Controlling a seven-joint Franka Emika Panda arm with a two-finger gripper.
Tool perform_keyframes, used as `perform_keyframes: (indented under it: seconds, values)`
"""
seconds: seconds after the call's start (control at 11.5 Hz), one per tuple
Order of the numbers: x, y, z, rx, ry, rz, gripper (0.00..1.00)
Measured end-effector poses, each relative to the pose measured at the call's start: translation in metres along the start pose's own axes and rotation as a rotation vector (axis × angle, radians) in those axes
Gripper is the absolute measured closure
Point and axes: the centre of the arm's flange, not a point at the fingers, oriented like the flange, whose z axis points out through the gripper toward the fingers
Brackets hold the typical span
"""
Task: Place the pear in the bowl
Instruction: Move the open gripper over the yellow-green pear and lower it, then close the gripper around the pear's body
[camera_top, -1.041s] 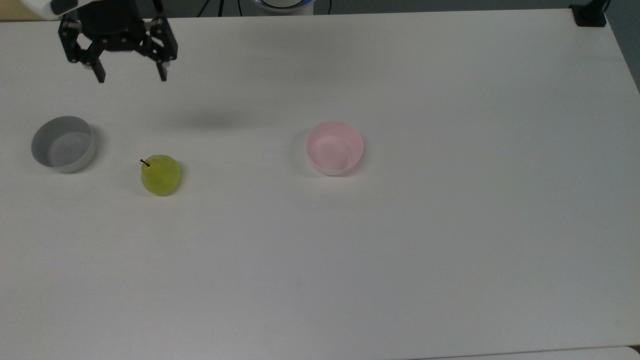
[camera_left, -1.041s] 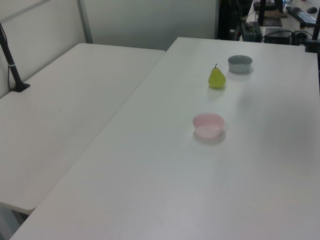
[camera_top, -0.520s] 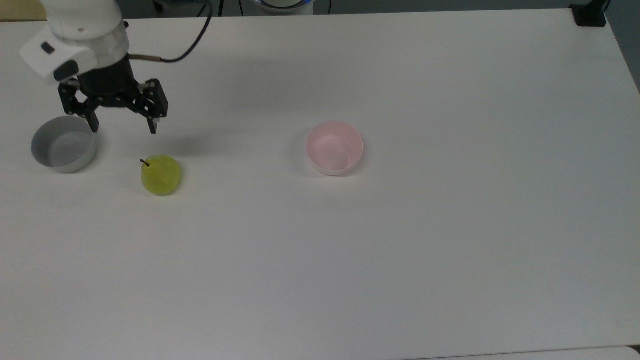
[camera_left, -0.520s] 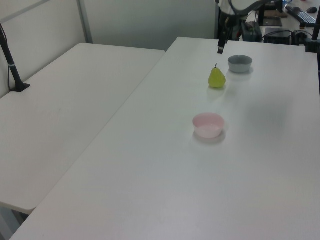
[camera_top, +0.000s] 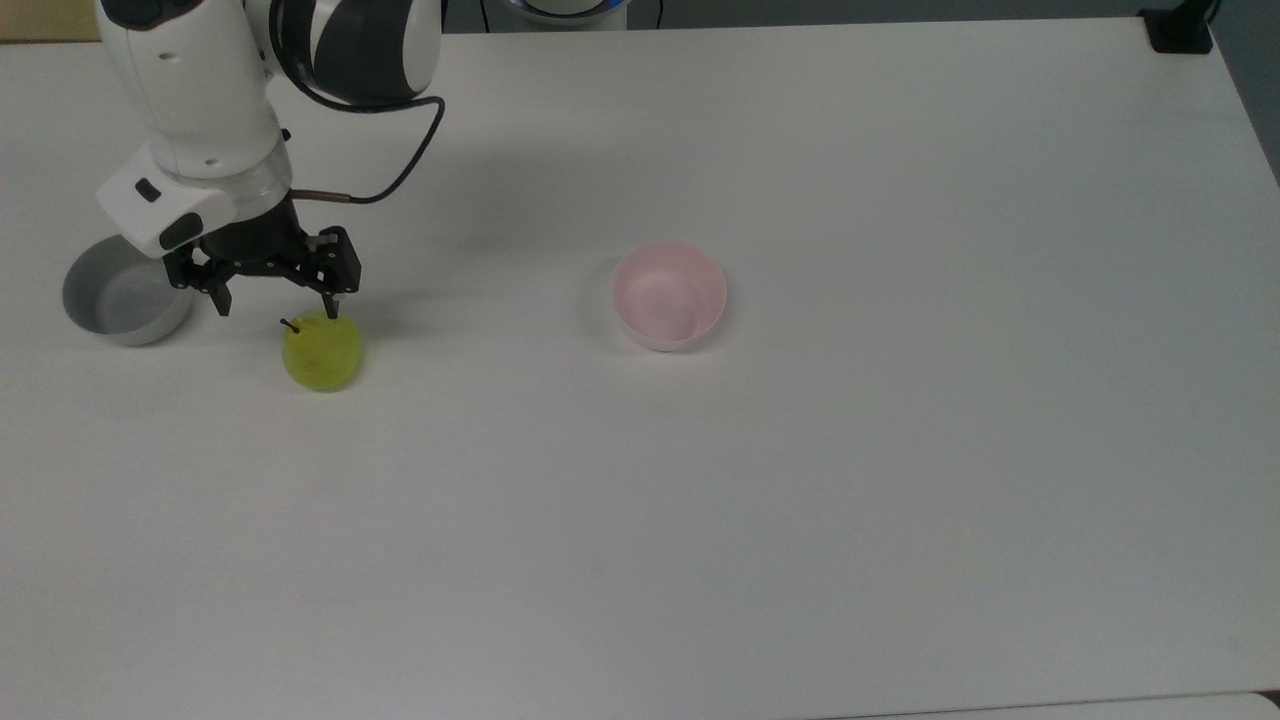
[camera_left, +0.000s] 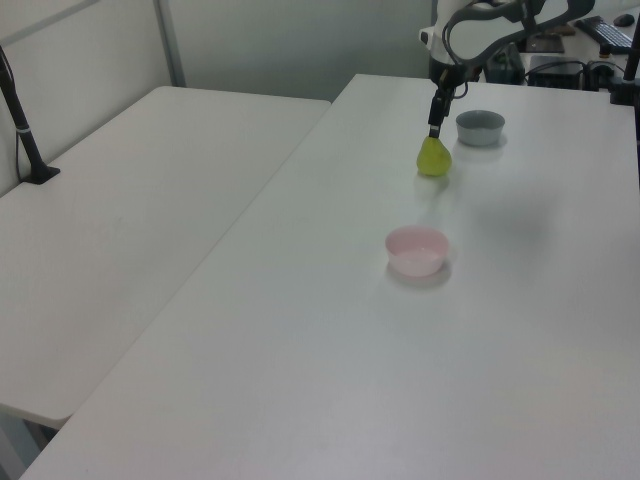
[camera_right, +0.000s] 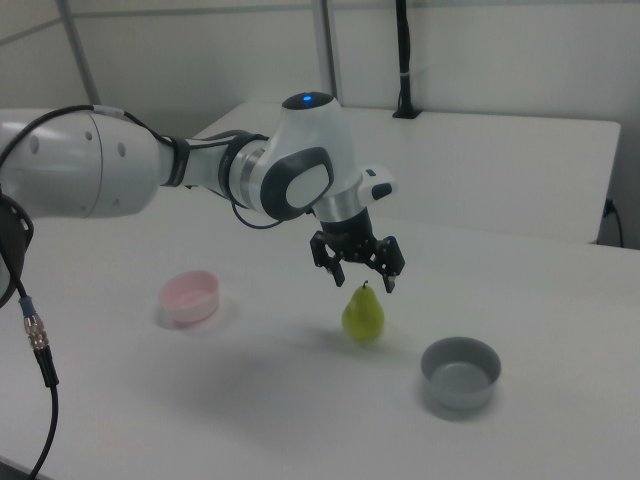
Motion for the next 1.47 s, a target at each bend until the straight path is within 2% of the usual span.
perform_keyframes:
  seconds: [0.43,0.61,0.69,0.78,0.87,1.3,1.47]
  values:
    - [-0.006,-0.016,0.040,0.006,-0.027,-0.020,0.00]
    - [-0.005,-0.021,0.051,0.006,-0.033,-0.028,0.04]
    - [-0.005,-0.022,0.055,0.005,-0.036,-0.028,0.12]
    - [-0.004,-0.022,0.057,0.002,-0.032,-0.029,0.30]
    - [-0.004,-0.021,0.057,0.000,-0.026,-0.029,0.33]
    - [-0.003,-0.022,0.056,-0.001,-0.022,-0.029,0.33]
    - [-0.004,-0.022,0.041,0.011,-0.040,-0.028,0.33]
